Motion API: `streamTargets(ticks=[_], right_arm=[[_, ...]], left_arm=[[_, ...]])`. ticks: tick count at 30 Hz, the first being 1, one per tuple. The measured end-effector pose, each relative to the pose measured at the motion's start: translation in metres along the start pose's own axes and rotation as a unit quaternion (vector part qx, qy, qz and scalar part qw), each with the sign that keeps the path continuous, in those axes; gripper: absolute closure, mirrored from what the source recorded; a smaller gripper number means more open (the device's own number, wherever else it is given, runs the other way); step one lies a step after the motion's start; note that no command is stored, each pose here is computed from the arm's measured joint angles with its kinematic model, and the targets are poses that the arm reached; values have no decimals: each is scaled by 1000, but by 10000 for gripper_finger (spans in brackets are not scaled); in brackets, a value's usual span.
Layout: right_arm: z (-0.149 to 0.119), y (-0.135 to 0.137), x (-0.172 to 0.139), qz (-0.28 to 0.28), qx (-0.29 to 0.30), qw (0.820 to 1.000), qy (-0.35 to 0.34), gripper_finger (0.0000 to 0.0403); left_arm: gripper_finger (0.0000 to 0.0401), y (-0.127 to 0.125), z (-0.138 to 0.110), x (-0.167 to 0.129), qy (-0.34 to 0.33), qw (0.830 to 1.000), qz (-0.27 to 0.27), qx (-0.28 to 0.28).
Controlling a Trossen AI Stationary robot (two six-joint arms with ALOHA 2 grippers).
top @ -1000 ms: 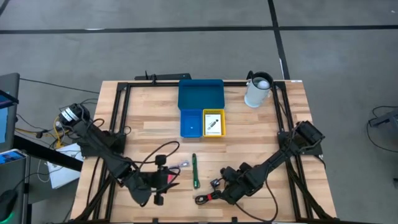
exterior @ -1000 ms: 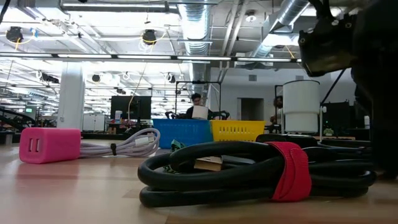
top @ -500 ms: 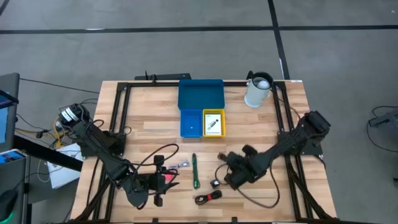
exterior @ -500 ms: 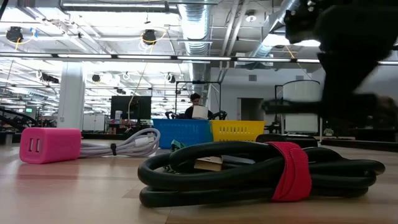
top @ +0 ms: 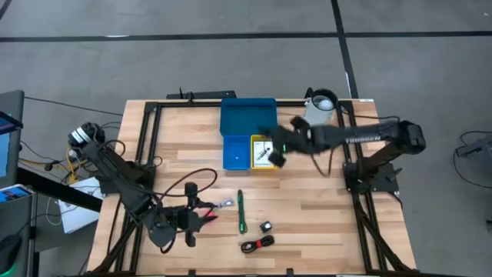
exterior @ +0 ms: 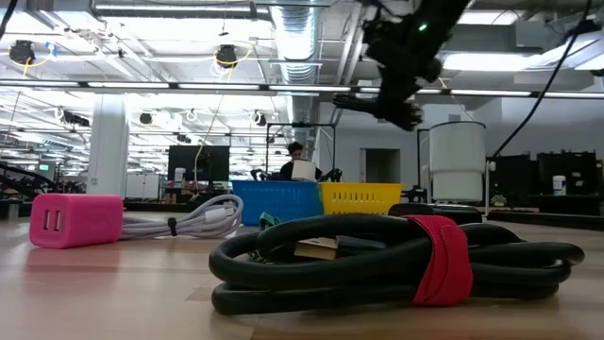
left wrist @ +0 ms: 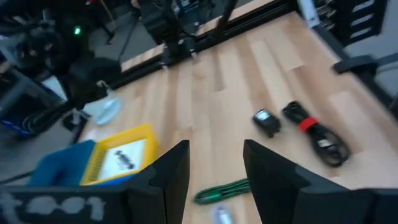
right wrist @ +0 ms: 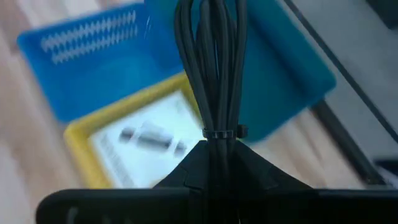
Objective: Pick and place items into bin
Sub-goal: Put the right black charger cable into the dark blue bin
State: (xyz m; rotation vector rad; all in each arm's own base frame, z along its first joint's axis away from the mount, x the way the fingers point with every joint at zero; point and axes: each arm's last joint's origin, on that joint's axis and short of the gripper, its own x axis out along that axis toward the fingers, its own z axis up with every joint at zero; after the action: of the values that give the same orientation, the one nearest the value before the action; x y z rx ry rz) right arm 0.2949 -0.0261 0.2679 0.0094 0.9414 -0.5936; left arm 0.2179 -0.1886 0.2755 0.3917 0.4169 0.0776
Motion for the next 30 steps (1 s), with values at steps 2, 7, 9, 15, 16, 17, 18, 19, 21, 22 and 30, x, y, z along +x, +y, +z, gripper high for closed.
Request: streamTargets(ticks=[2,7,9,15,16,17,18,19,21,22,30], right_arm=[[12,-21,11,19,5,1000,-23,366],[34,-67,37,72,21,994,-82,366],[35,-80,48,87,25,992,-87,366],[46,-101,88,100,23,991,-88,366],[48,-102,93,100,20,991,-85,366],[51,-103,98,99,18,991,-83,366],[55,-103,103,98,16,991,-85,366],[57,-103,109,97,15,992,-83,366],[61,-102,120,98,8,993,-72,364],[64,-101,125,98,5,993,-71,359],[78,-97,135,101,-2,992,-71,275]], left_arm=[[260,4,0,-1,4,1000,18,14],[259,12,-5,0,20,996,75,36],[259,14,-6,1,27,995,91,44],[259,22,-9,7,47,992,107,53],[259,23,-10,8,50,991,108,57],[259,24,-10,9,52,991,108,59],[259,26,-10,11,54,991,107,59],[259,27,-10,12,56,991,107,61],[259,29,-10,14,59,990,110,61],[259,30,-10,15,61,990,113,61],[259,32,-12,17,68,989,112,64]])
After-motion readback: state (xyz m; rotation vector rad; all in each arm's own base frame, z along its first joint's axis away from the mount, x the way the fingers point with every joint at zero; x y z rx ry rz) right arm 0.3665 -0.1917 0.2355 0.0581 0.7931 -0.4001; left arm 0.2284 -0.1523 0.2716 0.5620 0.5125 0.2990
